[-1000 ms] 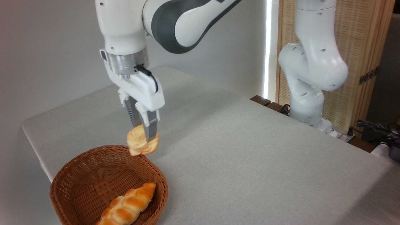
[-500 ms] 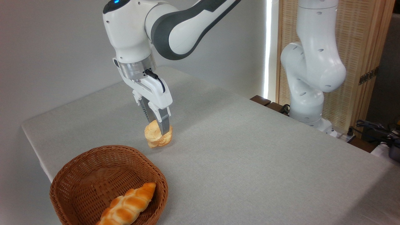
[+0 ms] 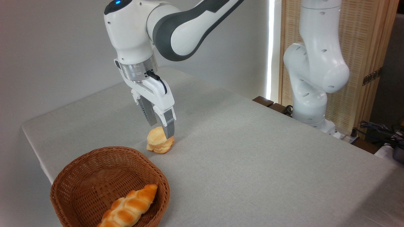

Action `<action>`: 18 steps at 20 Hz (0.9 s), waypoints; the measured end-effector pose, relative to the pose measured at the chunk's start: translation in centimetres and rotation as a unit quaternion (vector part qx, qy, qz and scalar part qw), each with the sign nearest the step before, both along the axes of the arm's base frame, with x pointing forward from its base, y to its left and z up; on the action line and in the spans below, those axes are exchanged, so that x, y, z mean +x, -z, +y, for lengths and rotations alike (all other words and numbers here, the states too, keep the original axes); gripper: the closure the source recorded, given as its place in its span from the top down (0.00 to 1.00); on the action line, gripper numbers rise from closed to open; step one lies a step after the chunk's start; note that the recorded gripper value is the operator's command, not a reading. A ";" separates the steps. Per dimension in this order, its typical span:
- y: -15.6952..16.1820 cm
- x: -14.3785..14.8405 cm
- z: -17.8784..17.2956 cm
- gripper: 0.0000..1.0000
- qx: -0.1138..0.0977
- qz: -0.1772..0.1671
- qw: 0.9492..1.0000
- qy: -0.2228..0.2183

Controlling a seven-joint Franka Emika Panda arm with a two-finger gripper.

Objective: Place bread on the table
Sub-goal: 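Lower the bun onto the table surface beside the basket, then open the gripper and raise it away from the bun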

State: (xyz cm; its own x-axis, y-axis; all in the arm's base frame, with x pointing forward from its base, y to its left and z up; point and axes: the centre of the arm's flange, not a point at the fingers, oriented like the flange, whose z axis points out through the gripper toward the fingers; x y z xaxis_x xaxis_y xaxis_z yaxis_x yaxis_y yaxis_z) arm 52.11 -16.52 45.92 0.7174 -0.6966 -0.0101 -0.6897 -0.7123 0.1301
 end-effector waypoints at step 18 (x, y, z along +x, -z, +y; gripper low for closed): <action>-6.9 4.4 8.7 1.00 0.004 -0.106 0.994 -0.039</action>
State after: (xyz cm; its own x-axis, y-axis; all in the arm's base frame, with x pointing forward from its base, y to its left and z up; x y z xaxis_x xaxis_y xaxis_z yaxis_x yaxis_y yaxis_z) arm 56.49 -7.77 52.77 0.7556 -0.6396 0.1413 -0.6441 -0.7647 -0.0171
